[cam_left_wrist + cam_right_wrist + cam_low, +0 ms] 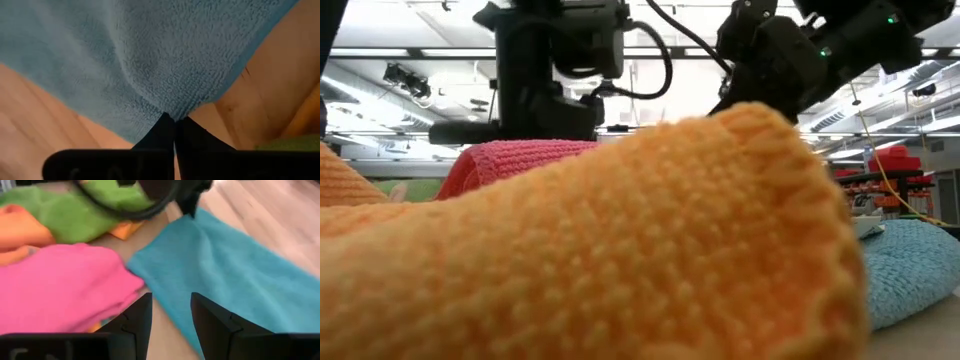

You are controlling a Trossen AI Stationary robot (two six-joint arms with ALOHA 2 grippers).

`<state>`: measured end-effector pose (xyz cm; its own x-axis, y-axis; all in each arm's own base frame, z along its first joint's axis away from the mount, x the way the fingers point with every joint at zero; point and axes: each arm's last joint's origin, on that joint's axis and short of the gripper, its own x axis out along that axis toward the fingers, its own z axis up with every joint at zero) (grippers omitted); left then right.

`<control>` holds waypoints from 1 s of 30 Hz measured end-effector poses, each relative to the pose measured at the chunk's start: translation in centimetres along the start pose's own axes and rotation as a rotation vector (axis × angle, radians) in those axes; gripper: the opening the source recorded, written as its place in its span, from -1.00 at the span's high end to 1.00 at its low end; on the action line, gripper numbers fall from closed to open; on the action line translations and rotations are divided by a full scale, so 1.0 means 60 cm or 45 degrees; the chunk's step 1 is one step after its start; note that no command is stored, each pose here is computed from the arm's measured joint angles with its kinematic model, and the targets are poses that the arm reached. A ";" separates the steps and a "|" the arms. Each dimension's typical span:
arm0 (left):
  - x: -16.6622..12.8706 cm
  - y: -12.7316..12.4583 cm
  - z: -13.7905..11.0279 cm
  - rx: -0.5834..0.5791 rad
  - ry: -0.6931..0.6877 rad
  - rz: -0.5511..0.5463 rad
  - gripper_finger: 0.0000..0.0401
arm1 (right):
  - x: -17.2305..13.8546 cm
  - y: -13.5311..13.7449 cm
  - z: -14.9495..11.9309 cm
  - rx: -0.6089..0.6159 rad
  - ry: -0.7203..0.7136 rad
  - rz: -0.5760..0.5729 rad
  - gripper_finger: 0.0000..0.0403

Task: Fold microfiber towels
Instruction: Fold the top blue towel

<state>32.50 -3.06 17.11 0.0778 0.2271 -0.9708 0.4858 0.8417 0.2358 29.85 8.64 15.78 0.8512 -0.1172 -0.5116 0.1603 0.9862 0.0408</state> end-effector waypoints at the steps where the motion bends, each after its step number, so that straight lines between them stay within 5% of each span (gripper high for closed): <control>1: -0.004 0.003 0.002 0.008 -0.004 0.002 0.97 | -0.001 0.004 -0.005 0.001 0.016 -0.006 0.28; 10: -0.037 0.026 0.017 -0.021 -0.112 -0.044 0.97 | 0.043 0.066 0.003 -0.044 -0.058 -0.140 0.28; 19: -0.031 0.037 0.007 -0.220 -0.078 -0.060 0.97 | 0.102 0.114 0.000 -0.123 -0.109 -0.397 0.28; 30: 0.030 0.001 -0.033 0.072 0.116 -0.034 0.95 | 0.099 0.103 -0.027 -0.198 0.043 -0.406 0.28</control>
<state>30.98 -1.63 15.49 -0.0139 0.2509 -0.9679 0.5355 0.8194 0.2047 35.07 14.23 11.62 0.7530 -0.4208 -0.5058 0.3352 0.9069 -0.2554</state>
